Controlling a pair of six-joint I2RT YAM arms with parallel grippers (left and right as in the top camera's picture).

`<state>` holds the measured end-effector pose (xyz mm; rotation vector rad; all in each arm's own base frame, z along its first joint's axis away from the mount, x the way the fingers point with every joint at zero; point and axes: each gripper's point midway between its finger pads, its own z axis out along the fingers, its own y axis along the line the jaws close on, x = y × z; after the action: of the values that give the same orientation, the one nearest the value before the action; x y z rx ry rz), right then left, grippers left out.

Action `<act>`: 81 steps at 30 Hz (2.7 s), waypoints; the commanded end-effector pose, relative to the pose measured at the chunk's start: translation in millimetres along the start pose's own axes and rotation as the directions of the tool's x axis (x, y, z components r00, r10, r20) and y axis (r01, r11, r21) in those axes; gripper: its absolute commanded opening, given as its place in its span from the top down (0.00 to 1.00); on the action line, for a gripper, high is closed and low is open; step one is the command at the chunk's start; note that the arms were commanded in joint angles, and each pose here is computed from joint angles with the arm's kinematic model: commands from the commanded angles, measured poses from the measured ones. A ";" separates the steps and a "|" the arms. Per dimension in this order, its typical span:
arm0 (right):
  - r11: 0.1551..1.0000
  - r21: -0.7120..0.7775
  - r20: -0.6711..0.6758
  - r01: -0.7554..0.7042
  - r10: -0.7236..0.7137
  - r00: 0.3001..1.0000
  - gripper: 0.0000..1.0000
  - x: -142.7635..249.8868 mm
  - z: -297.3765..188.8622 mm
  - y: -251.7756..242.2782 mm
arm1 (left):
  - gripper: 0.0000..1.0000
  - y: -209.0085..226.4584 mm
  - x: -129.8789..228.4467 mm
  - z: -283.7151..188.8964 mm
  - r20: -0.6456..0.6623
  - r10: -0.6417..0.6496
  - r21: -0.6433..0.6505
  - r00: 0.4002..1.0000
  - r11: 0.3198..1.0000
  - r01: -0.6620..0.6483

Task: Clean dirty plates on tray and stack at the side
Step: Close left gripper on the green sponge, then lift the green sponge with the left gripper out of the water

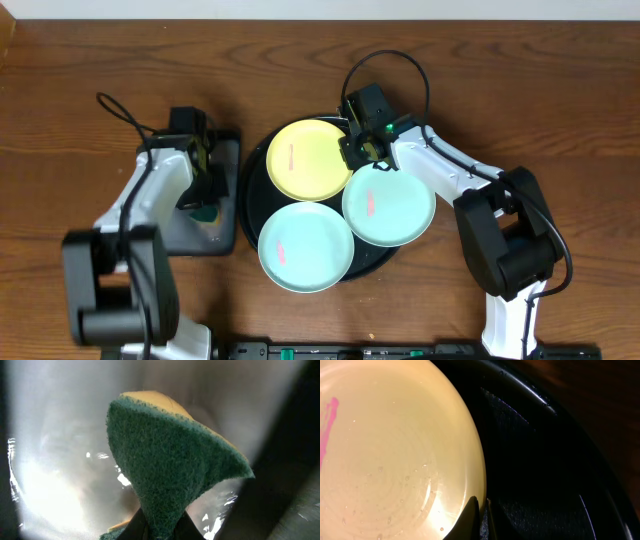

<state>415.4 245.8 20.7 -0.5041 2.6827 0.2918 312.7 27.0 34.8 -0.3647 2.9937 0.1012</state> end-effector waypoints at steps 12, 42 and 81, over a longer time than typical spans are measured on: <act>1.000 0.015 -0.017 -0.008 0.008 1.000 0.99 5.3 6.3 -2.0 | 0.92 0.3 -18.3 -72.4 0.214 -0.090 0.069 0.973 0.995 0.077; 1.000 0.015 -0.023 0.008 -0.007 1.000 0.99 7.1 6.5 -1.4 | 0.93 -0.9 -18.2 -58.8 0.187 -0.086 0.061 0.979 0.995 0.076; 1.000 0.012 -0.021 0.013 -0.013 1.000 0.99 6.8 6.5 1.3 | 0.93 22.4 -40.0 -60.4 0.297 -0.004 -0.096 0.955 0.995 0.034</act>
<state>415.4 245.8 20.7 -0.5046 2.6822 0.2919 340.5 48.1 103.8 -0.3792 2.6902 0.2211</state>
